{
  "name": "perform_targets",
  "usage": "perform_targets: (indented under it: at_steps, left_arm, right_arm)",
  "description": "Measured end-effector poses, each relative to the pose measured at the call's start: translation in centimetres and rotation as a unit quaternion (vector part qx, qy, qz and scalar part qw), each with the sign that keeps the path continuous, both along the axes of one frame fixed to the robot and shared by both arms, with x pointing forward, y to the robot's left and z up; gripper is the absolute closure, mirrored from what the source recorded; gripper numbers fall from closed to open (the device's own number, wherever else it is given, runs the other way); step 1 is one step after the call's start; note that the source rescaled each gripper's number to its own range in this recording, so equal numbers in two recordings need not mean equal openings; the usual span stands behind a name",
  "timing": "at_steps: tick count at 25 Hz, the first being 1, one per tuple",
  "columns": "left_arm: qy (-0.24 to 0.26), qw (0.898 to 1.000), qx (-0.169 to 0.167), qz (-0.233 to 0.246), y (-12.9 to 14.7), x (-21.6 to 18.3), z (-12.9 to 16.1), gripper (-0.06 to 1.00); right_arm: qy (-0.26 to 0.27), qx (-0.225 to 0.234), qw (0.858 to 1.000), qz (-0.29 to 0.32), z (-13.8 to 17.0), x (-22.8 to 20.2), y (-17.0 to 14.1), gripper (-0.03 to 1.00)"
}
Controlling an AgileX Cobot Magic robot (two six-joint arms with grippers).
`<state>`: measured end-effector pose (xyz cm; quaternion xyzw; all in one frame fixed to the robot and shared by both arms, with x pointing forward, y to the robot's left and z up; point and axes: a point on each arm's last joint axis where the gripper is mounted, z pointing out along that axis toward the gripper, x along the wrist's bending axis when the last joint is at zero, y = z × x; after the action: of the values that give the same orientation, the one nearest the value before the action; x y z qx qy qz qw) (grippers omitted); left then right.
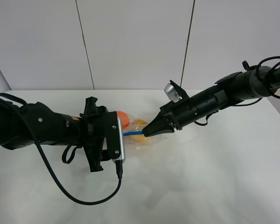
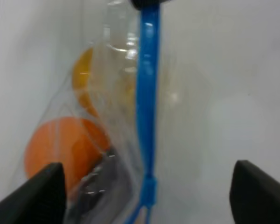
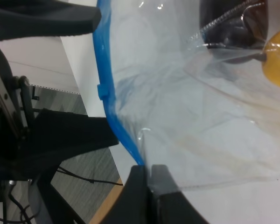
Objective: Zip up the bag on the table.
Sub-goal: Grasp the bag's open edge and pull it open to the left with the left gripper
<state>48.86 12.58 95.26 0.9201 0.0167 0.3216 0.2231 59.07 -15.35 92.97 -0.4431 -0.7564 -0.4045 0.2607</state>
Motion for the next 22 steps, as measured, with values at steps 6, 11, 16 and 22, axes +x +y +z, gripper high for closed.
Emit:
perform_targets:
  at_steps: [6,11,16,22]
  left_arm:
    - [0.030,0.999,0.001,-0.016,-0.16,-0.50,-0.35,0.42]
    - [0.030,0.999,0.001,-0.016,-0.16,-0.50,-0.35,0.48]
    - [0.009,1.000,0.001,-0.005,-0.05,-0.15,-0.13,0.49]
    - [0.006,1.000,0.000,-0.003,-0.04,-0.09,-0.10,0.57]
  right_arm:
    - [0.000,0.000,1.000,0.000,0.00,0.00,0.00,0.97]
    - [0.000,0.000,1.000,0.000,0.00,0.00,0.00,0.97]
    - [0.000,0.000,1.000,0.000,0.00,0.00,0.00,0.97]
    - [0.000,0.000,1.000,0.000,0.00,0.00,0.00,0.97]
